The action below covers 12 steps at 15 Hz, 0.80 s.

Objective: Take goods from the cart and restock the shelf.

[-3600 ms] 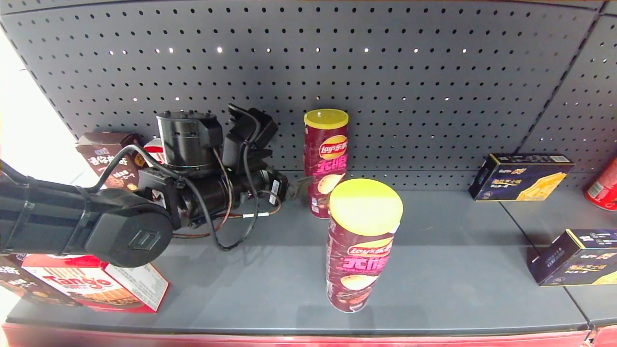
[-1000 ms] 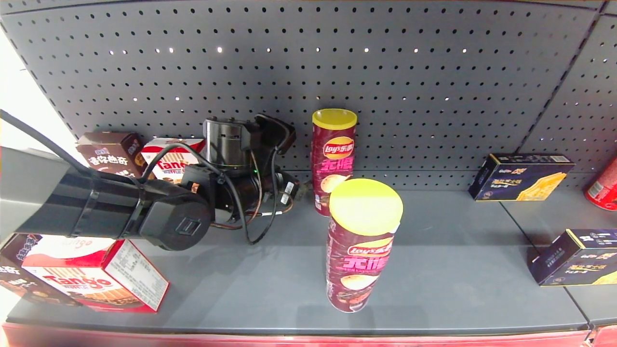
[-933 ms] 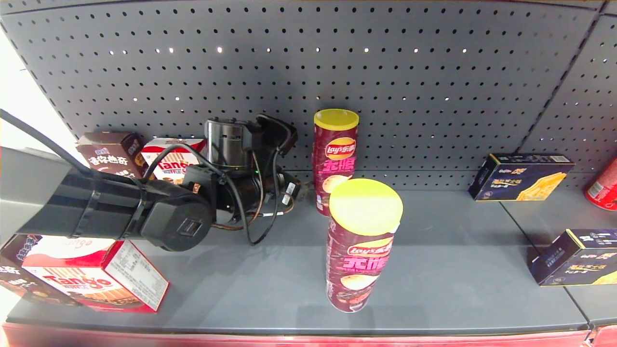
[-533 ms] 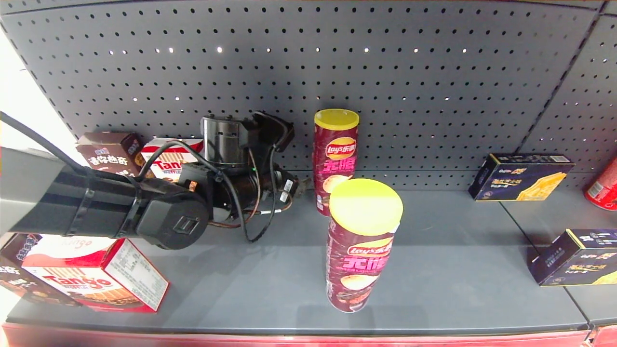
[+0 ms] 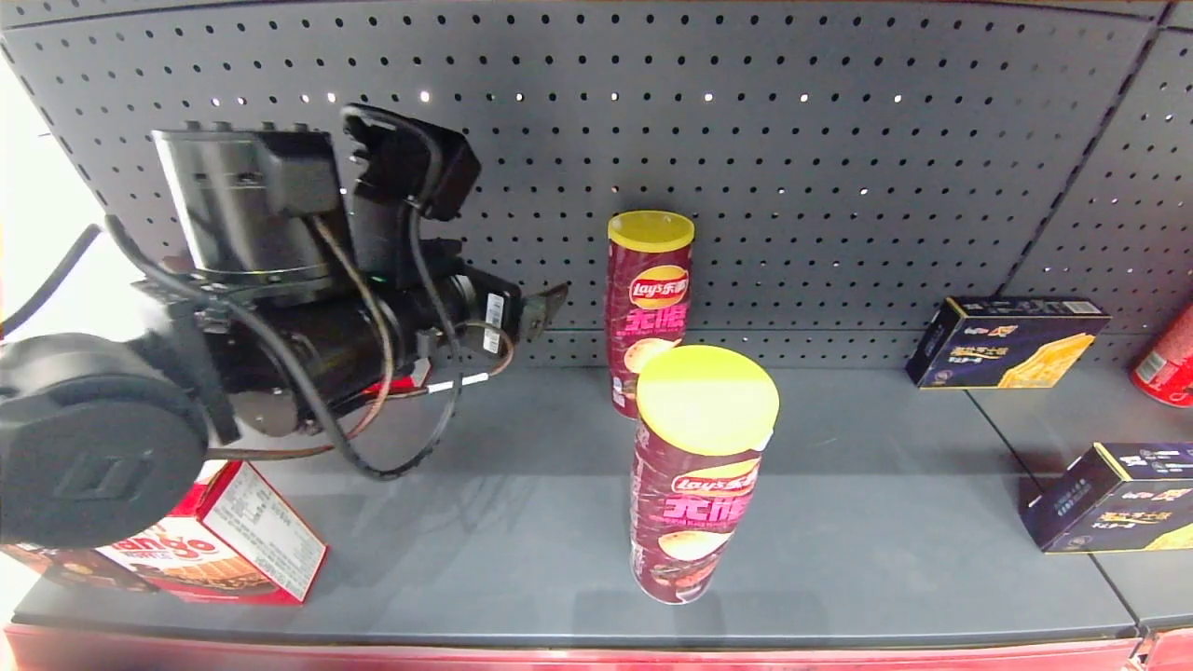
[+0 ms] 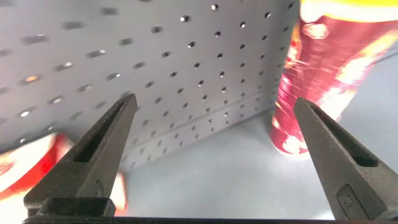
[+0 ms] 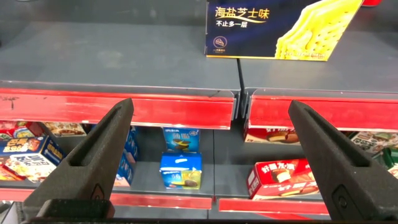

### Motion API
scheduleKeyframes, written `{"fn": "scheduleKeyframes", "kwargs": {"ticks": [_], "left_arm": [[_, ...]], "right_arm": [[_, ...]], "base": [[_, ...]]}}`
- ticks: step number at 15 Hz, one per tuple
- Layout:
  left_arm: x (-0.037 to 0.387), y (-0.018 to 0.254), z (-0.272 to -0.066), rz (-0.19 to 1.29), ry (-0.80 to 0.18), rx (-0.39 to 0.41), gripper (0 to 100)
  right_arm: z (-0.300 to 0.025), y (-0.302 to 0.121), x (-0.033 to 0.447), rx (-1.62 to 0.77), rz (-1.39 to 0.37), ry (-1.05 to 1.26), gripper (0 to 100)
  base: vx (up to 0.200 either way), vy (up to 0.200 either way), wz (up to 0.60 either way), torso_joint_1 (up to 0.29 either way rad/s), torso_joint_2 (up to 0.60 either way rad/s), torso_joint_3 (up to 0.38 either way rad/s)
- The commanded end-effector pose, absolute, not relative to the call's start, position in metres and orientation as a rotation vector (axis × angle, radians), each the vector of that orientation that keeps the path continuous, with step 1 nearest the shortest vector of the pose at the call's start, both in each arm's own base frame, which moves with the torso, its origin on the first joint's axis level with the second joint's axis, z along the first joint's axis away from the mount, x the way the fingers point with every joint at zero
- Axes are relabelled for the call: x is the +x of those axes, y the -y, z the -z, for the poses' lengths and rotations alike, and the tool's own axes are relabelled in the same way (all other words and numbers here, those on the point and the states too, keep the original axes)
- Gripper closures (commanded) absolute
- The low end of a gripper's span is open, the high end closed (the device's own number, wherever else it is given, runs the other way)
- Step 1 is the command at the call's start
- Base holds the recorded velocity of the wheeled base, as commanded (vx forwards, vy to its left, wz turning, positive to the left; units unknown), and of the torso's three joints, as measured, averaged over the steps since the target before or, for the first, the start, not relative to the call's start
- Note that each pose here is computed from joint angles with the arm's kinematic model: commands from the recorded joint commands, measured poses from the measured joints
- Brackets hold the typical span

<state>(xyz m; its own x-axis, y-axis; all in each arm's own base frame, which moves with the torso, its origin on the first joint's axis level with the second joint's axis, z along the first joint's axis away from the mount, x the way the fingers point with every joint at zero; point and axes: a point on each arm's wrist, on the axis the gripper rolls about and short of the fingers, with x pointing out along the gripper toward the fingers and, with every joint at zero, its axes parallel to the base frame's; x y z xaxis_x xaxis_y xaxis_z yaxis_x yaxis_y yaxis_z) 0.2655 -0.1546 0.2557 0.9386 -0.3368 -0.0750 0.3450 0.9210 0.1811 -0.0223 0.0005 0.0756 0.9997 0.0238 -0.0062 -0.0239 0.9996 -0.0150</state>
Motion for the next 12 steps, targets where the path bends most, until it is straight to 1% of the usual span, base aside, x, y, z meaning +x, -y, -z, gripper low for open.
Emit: {"fn": "scheduleKeyframes", "kwargs": {"ticks": [1, 2, 3, 4, 5, 6, 7, 9, 10, 11, 12], "left_arm": [[0.19, 0.112, -0.285, 0.374, 0.068, 0.119, 0], [0.178, 0.104, -0.285, 0.371, 0.082, 0.114, 0], [0.142, 0.082, -0.285, 0.367, 0.132, 0.095, 0], [0.113, 0.065, -0.281, 0.37, 0.174, 0.078, 0], [0.111, 0.064, -0.281, 0.37, 0.179, 0.077, 0], [0.079, 0.044, -0.274, 0.363, 0.242, 0.052, 0], [0.049, 0.025, -0.262, 0.355, 0.299, 0.029, 0], [0.021, 0.007, -0.241, 0.322, 0.328, 0.013, 0], [0.012, 0.001, -0.229, 0.262, 0.337, -0.001, 0], [0.002, -0.002, -0.205, 0.16, 0.326, 0.013, 0], [-0.005, -0.002, -0.184, 0.125, 0.324, 0.036, 0]], "right_arm": [[-0.076, -0.001, -0.022, -0.015, -0.026, -0.007, 0], [-0.076, 0.0, -0.022, -0.015, -0.025, -0.007, 0], [-0.076, -0.001, -0.022, -0.015, -0.026, -0.007, 0], [-0.076, -0.001, -0.022, -0.015, -0.026, -0.007, 0], [-0.076, -0.001, -0.022, -0.015, -0.026, -0.007, 0], [-0.076, 0.0, -0.022, -0.015, -0.025, -0.007, 0], [-0.076, 0.0, -0.022, -0.015, -0.025, -0.007, 0], [-0.076, 0.0, -0.022, -0.015, -0.025, -0.007, 0], [-0.076, 0.0, -0.022, -0.015, -0.025, -0.007, 0], [-0.076, 0.0, -0.022, -0.015, -0.025, -0.007, 0], [-0.076, 0.0, -0.022, -0.015, -0.025, -0.007, 0]], "base": [[0.0, 0.0, 0.0, 0.0, 0.0, 0.0], [0.0, 0.0, 0.0, 0.0, 0.0, 0.0], [0.0, 0.0, 0.0, 0.0, 0.0, 0.0], [0.0, 0.0, 0.0, 0.0, 0.0, 0.0], [0.0, 0.0, 0.0, 0.0, 0.0, 0.0], [0.0, 0.0, 0.0, 0.0, 0.0, 0.0], [0.0, 0.0, 0.0, 0.0, 0.0, 0.0], [0.0, 0.0, 0.0, 0.0, 0.0, 0.0], [0.0, 0.0, 0.0, 0.0, 0.0, 0.0], [0.0, 0.0, 0.0, 0.0, 0.0, 0.0], [0.0, 0.0, 0.0, 0.0, 0.0, 0.0]]}}
